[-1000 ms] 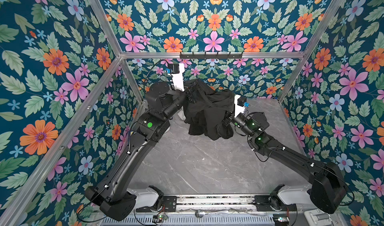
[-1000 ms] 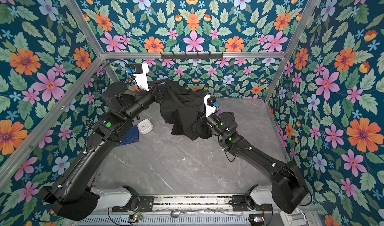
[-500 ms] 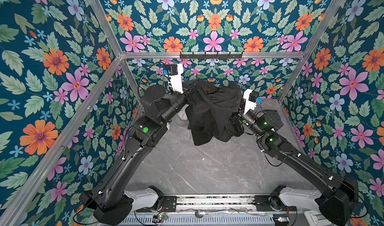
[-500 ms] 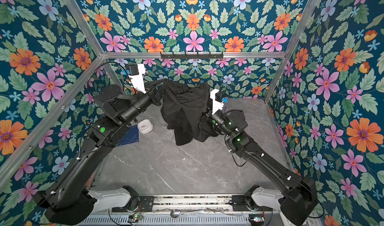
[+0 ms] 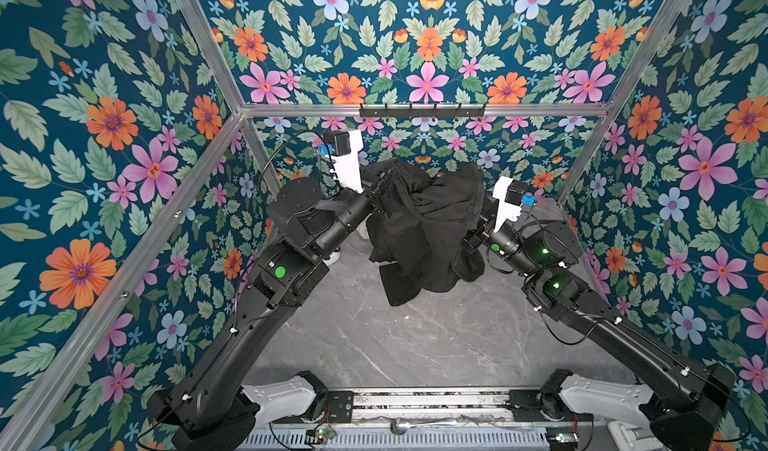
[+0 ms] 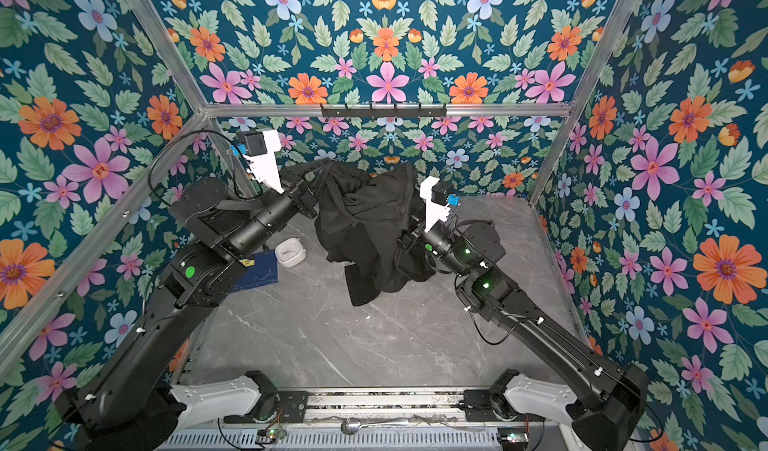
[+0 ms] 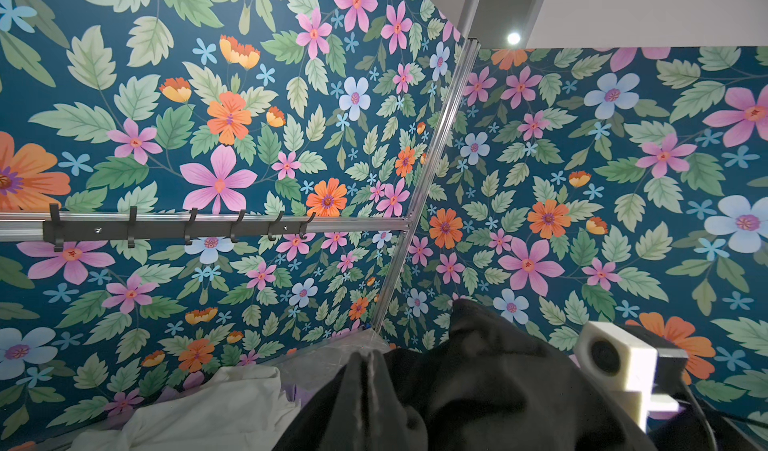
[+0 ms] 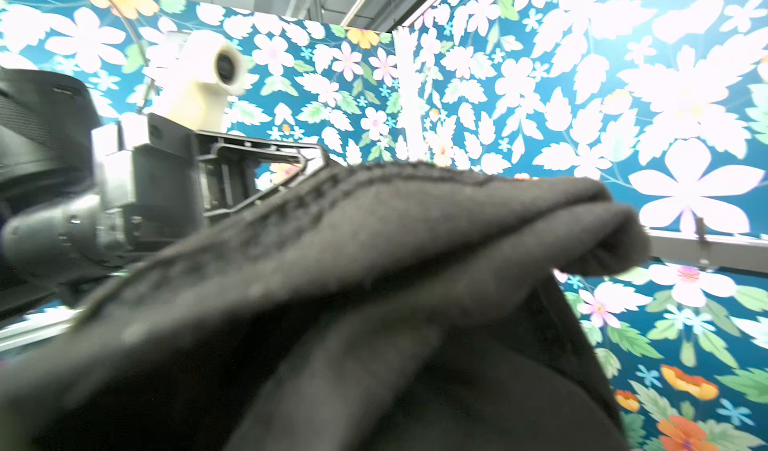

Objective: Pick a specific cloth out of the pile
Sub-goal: 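Lift the black garment high with both grippers, drawing it toward the robot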

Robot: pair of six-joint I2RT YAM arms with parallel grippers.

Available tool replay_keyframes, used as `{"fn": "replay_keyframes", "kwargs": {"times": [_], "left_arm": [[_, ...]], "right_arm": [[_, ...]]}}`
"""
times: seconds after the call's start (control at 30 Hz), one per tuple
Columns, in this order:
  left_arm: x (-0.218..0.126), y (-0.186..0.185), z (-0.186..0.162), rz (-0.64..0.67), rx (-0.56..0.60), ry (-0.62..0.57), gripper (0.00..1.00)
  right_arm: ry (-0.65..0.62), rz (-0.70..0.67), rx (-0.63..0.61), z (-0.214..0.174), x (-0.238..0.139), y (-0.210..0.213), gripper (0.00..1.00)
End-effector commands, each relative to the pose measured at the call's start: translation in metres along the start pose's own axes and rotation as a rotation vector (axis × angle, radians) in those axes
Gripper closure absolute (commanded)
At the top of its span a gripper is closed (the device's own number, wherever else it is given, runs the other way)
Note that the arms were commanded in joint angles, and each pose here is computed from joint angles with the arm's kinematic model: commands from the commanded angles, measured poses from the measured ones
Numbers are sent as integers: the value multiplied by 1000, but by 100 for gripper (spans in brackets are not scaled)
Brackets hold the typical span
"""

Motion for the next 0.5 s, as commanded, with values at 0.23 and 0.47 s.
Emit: {"fn": "replay_keyframes", "kwargs": {"times": [0.23, 0.47], "left_arm": [[-11, -14, 8, -31, -9, -40, 100], [-7, 4, -27, 39, -23, 35, 100]], "right_arm": [[-30, 10, -34, 13, -11, 13, 100], [13, -33, -21, -6, -28, 13, 100]]}}
Point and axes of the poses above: each gripper's point midway between its finger pads, its own x axis out along the fingers, its own y axis along the line the jaws close on, z = x × y, the point moved 9 cm from there along -x, back along the fingers, and after that the axes turned 11 degrees about -x, right-handed, at the moved point
